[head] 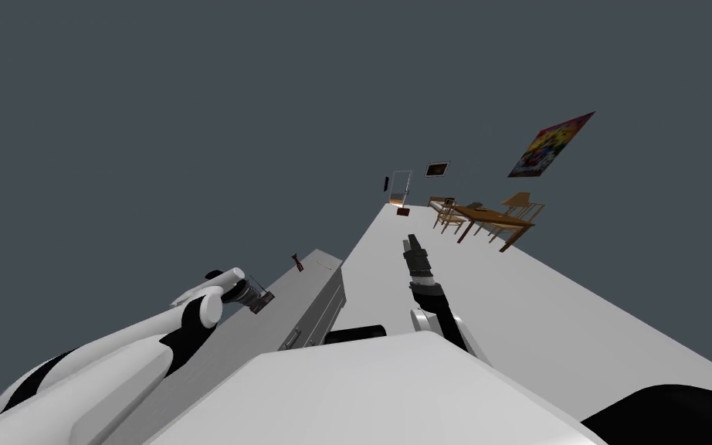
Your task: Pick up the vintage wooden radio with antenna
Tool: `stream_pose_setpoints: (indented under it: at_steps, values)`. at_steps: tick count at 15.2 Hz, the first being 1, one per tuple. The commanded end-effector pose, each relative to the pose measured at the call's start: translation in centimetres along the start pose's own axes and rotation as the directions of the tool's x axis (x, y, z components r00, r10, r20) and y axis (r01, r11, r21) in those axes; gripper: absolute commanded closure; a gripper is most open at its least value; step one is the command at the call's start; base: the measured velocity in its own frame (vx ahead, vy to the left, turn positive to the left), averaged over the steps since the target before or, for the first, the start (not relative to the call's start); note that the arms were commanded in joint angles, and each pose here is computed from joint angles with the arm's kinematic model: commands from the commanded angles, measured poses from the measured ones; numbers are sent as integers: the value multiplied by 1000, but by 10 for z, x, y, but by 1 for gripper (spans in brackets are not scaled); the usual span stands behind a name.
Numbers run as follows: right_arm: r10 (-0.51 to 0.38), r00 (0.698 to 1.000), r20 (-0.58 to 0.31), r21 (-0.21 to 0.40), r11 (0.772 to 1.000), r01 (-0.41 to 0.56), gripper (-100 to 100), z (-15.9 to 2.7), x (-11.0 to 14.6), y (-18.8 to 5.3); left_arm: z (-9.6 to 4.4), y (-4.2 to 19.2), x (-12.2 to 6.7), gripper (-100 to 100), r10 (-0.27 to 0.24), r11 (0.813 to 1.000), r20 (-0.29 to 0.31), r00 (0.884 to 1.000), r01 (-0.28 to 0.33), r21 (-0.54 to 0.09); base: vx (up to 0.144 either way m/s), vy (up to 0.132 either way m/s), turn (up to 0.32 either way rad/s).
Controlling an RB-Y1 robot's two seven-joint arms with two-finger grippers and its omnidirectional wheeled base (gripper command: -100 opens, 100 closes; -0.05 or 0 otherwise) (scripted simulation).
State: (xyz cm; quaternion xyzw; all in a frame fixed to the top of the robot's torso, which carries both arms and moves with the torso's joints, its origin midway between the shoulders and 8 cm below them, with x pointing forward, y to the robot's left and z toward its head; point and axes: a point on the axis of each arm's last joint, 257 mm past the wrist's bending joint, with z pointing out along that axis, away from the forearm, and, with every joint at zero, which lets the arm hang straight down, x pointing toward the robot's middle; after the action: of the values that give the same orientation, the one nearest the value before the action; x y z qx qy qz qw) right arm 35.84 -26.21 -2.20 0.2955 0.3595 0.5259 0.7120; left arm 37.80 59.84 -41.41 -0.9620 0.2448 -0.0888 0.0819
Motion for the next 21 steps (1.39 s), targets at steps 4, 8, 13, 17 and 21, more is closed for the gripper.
stream_pose_setpoints:
  at_steps: [4, 8, 13, 17, 21]
  values:
    - [0, 1000, 0, 0, 1000, 0, 0, 0, 0, 0, 7, 19, 49, -100, 49, 999, -14, 999, -49, 1, 1, 9, 62]
    - [0, 1000, 0, 0, 1000, 0, 0, 0, 0, 0, -5, 0, 62, -100, 67, 997, -35, 997, -65, 52, 4, -5, 23]
    - [0, 1000, 0, 0, 1000, 0, 0, 0, 0, 0, 9, 27, 66, -100, 72, 997, -15, 997, -72, 2, -1, -3, 25]
    - [0, 1000, 0, 0, 1000, 0, 0, 0, 0, 0, 9, 27, 66, -100, 72, 997, -15, 997, -72, 2, -1, 0, 11]
    - [0, 1000, 0, 0, 1000, 0, 0, 0, 0, 0, 19, 36, 65, -100, 74, 997, -16, 997, -74, 3, -3, 2, -8]
